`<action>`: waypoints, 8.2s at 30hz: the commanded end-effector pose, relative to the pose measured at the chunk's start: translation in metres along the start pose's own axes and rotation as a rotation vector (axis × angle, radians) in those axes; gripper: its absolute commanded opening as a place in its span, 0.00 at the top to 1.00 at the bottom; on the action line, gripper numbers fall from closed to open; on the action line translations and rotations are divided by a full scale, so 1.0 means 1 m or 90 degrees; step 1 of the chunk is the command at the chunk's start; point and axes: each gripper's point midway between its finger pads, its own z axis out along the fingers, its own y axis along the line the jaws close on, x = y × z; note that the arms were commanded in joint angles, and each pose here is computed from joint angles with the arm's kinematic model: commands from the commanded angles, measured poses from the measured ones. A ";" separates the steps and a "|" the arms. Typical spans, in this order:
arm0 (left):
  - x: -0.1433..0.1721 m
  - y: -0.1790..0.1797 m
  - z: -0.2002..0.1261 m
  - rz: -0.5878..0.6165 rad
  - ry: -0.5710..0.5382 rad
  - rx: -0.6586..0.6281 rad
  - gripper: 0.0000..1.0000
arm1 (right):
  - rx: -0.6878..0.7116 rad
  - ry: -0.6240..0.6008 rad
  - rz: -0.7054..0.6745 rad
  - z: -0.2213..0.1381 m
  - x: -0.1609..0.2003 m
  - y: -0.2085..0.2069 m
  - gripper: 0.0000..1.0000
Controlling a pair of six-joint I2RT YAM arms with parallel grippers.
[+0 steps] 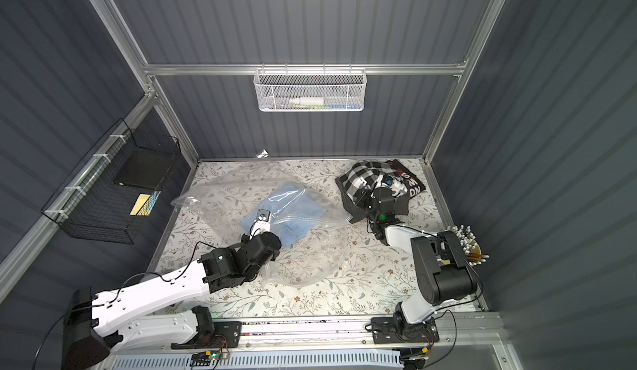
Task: Take the shirt out of the vacuum bag
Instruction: Place the shirt at the center of the board, then take out the shirt from the vacuum bag.
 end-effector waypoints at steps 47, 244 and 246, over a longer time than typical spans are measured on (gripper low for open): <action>-0.007 0.000 -0.002 0.019 -0.010 -0.003 1.00 | -0.022 -0.061 0.218 -0.079 0.006 -0.021 0.32; -0.010 -0.034 0.006 -0.054 0.008 0.067 1.00 | -0.104 0.315 0.070 0.002 0.262 0.120 0.39; -0.010 -0.034 0.006 -0.055 0.009 0.068 1.00 | -0.095 0.315 0.081 0.007 0.264 0.112 0.39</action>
